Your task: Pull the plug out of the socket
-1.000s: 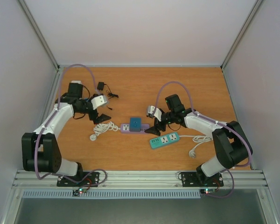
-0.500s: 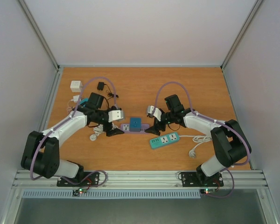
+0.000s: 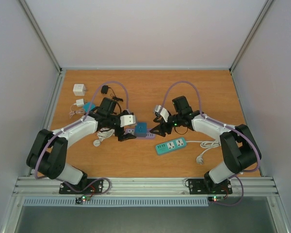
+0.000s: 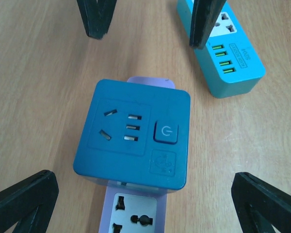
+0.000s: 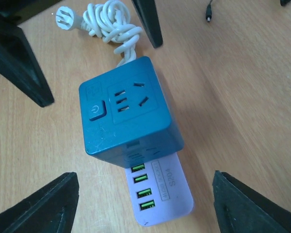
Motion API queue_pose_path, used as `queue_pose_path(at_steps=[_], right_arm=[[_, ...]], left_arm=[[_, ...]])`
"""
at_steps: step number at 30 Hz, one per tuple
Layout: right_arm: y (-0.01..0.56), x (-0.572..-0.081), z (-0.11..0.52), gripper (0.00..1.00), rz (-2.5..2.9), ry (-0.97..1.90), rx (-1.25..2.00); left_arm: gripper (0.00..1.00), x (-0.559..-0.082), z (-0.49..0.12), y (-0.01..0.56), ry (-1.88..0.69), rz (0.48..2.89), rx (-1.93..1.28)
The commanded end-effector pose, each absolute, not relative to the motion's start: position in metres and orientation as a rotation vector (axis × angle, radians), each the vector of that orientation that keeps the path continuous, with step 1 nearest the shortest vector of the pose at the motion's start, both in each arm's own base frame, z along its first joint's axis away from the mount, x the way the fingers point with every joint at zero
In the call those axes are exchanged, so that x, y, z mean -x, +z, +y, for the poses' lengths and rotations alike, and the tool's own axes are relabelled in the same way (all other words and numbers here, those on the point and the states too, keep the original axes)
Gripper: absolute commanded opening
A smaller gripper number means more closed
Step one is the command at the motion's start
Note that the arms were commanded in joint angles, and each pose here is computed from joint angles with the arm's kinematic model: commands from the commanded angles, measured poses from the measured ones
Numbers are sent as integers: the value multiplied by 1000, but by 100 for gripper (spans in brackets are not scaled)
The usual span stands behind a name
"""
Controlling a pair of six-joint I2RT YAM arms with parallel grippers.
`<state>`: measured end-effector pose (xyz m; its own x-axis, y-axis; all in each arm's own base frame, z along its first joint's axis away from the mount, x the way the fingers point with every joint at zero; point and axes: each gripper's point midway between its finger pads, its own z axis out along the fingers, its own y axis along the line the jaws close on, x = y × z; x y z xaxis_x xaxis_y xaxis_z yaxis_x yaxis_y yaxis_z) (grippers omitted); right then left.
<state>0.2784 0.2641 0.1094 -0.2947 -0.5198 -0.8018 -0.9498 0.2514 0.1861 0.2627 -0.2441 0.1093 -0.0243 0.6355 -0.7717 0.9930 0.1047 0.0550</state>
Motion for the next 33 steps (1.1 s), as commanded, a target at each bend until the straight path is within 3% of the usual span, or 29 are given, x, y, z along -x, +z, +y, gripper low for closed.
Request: queue_pose_path(at_steps=[1, 10, 15, 22, 33], right_arm=[[126, -279, 269, 71, 1959, 1005, 1252], [112, -282, 267, 41, 2076, 1027, 1175], [110, -286, 272, 31, 2155, 1092, 1095], [94, -288, 277, 22, 2271, 1107, 1032], [76, -283, 285, 18, 2345, 1105, 1026]], left_arm=[[100, -273, -257, 113, -697, 1662, -1620], [99, -276, -272, 101, -690, 1632, -1671], [99, -283, -279, 98, -664, 1626, -1653], [94, -282, -284, 95, -667, 1604, -1671], [85, -279, -286, 92, -658, 1586, -1683]])
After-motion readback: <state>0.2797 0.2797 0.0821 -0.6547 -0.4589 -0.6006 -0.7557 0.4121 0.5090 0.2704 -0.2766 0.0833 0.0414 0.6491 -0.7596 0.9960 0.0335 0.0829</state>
